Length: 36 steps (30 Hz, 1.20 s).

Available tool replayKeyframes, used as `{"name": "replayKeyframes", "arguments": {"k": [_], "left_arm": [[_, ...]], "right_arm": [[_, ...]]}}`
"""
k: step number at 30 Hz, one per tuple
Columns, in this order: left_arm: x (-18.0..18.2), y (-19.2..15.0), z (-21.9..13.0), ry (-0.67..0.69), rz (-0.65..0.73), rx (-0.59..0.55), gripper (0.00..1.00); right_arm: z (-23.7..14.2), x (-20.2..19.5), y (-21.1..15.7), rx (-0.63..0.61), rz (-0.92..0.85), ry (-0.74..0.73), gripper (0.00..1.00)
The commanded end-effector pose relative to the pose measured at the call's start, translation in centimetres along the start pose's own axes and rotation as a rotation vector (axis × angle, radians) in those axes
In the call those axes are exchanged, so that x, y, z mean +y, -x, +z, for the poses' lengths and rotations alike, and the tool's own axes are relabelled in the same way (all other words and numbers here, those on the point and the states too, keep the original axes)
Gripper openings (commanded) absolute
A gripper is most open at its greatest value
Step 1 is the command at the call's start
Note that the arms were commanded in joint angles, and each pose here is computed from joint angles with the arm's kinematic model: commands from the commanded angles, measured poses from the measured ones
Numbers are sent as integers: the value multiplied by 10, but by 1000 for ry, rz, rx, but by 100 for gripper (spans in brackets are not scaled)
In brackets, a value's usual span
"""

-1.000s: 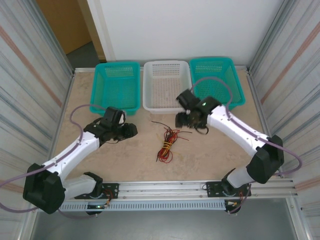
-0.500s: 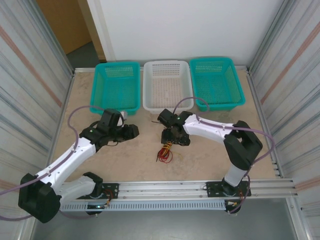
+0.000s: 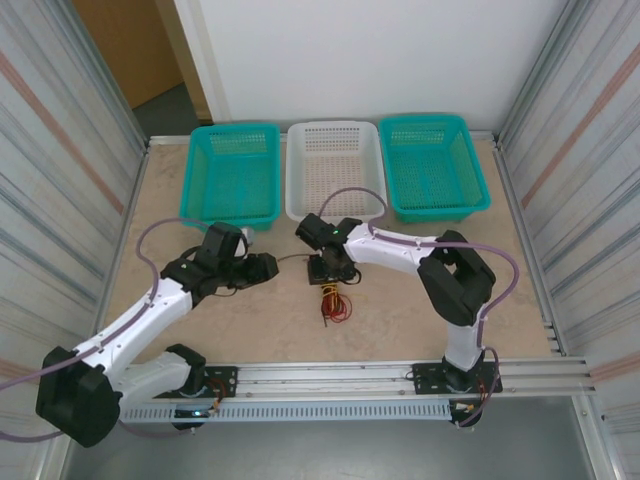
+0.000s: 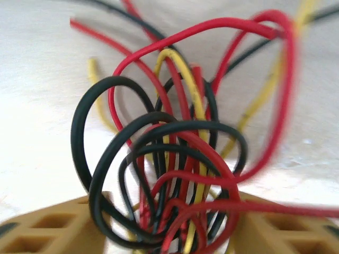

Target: Untangle the cables

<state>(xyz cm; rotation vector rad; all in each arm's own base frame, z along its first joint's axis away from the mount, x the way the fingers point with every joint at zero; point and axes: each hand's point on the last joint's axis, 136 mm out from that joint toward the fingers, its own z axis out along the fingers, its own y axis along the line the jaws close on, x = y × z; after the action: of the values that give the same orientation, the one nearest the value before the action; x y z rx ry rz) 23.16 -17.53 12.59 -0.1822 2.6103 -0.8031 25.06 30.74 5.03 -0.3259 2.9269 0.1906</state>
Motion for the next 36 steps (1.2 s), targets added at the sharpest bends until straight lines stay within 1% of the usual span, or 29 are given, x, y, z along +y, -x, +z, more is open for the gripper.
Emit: {"name": "replayKeyframes", "arguments": {"k": [1, 3, 4, 7, 9, 11, 14, 17, 19, 20, 22, 26, 27, 28, 30, 34, 36], "left_arm": [[3, -3, 5, 1, -34, 11, 49], [4, -4, 5, 1, -38, 9, 49], [5, -5, 5, 1, -43, 7, 50], [4, -5, 6, -17, -51, 4, 53], [-1, -5, 7, -39, -51, 12, 54], [-7, -4, 8, -57, -48, 22, 55], [-11, -2, 10, -70, -56, 36, 56], [-15, -4, 14, -81, -66, 62, 57], [-17, -8, 16, -84, -68, 78, 58], [-18, -10, 17, -84, -64, 83, 59], [-23, -16, 21, -80, -41, 90, 60], [-39, -27, 30, -98, -4, 107, 69], [-41, -30, 34, -100, -7, 114, 71], [-42, -31, 38, -101, -20, 121, 72], [-44, -31, 44, -111, -55, 132, 73], [-60, -28, 50, -201, -104, 131, 77], [-66, -25, 51, -235, -120, 124, 79]], "right_arm": [[-18, -12, -8, 16, -157, -78, 79], [-30, -18, -13, 9, -124, -79, 98], [-34, -21, -19, 12, -107, -71, 99], [-35, -23, -43, 43, -77, -36, 100], [-27, -24, -60, 87, -81, -27, 97], [-18, -29, -72, 126, -84, -47, 94], [-8, -35, -75, 152, -88, -62, 93], [-2, -28, -73, 172, -110, -28, 89], [2, -24, -72, 186, -134, -19, 83], [5, -23, -72, 192, -139, -16, 79], [10, -21, -74, 206, -140, 4, 63], [9, -20, -75, 187, -145, 31, 41], [6, -19, -74, 171, -150, 36, 34], [3, -19, -73, 150, -157, 39, 29], [-5, -18, -71, 105, -167, 53, 24], [-27, -17, -67, -1, -193, 67, 18], [-35, -14, -65, -37, -208, 80, 17]]}}
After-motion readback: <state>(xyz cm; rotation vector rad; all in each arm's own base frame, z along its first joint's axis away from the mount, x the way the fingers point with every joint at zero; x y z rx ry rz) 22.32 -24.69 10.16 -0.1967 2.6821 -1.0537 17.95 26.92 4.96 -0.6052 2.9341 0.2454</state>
